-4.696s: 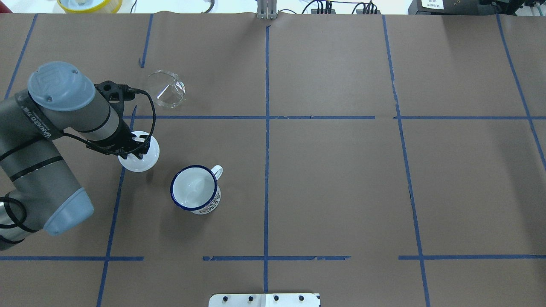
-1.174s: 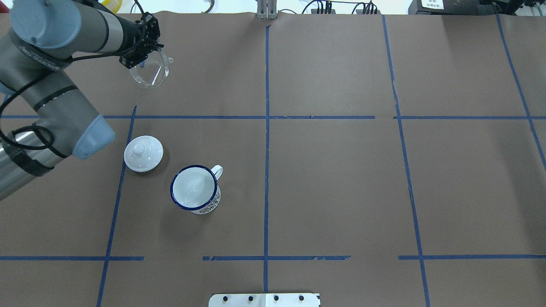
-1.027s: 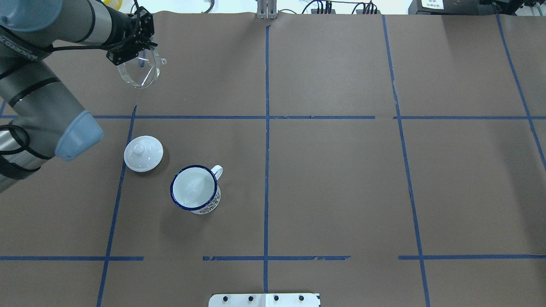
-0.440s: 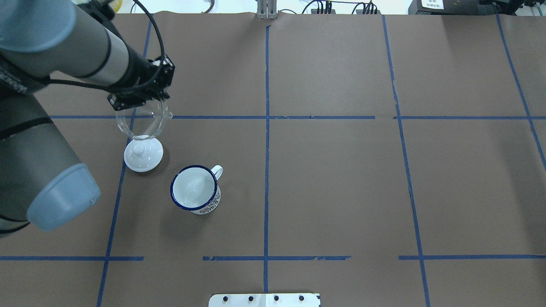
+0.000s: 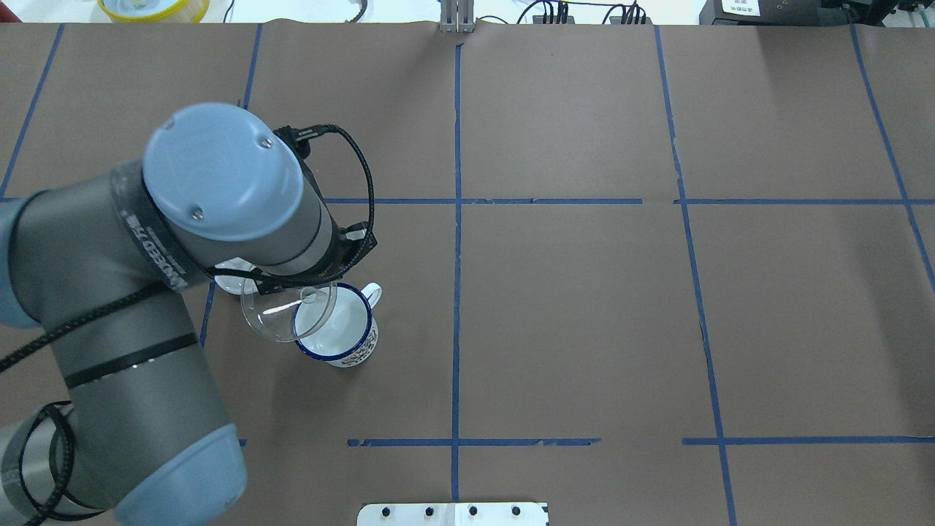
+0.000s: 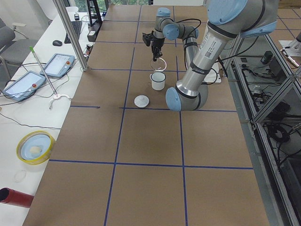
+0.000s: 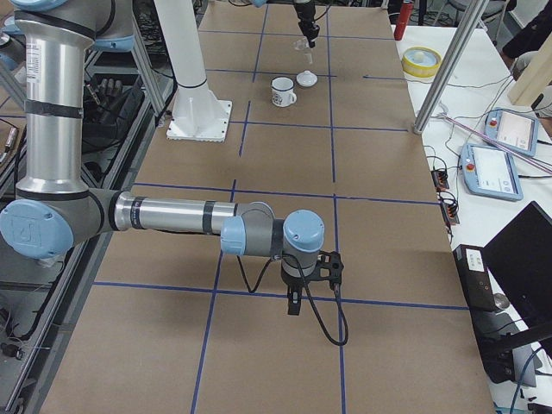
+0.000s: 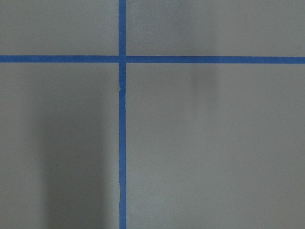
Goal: Place funnel on cup
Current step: 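Carry the funnel over the open mug and lower it in, then open the left gripper and withdraw the left arm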
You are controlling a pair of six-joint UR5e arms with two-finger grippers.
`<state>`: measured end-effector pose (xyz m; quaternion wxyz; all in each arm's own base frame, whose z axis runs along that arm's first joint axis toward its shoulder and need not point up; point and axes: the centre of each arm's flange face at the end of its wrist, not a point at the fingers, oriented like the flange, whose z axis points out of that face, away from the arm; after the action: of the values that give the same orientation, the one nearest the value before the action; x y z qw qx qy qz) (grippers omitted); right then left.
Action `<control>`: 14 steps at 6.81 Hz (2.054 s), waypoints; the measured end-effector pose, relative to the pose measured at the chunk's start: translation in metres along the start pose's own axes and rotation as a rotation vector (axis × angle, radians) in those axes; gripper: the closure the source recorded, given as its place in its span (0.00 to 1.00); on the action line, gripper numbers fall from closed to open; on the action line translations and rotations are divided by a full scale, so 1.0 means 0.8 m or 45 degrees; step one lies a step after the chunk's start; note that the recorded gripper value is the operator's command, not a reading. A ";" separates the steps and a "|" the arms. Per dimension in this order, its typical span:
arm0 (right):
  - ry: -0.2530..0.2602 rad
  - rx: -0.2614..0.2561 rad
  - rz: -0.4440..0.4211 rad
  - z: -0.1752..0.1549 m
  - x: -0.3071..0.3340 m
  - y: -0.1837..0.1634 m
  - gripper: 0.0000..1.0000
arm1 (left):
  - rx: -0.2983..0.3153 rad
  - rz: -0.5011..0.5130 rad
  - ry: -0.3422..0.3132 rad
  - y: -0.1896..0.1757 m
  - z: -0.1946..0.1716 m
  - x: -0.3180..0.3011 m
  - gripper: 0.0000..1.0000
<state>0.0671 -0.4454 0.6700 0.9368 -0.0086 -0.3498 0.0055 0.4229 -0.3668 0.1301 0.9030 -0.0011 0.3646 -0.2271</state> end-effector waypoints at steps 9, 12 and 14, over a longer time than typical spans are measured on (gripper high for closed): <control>0.000 0.000 0.000 0.000 0.000 0.000 0.00 | 0.118 0.129 -0.120 0.038 0.088 0.041 0.00; 0.000 0.000 0.000 0.000 0.000 0.000 0.00 | 0.125 0.140 -0.028 0.037 0.070 0.045 0.00; 0.000 0.000 0.000 0.000 0.000 0.000 0.00 | 0.106 0.143 0.098 -0.007 0.029 0.044 0.00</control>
<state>0.0672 -0.4454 0.6700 0.9368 -0.0086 -0.3498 0.0055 0.4582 -0.3902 0.1247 0.8989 0.0657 0.3889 -0.1908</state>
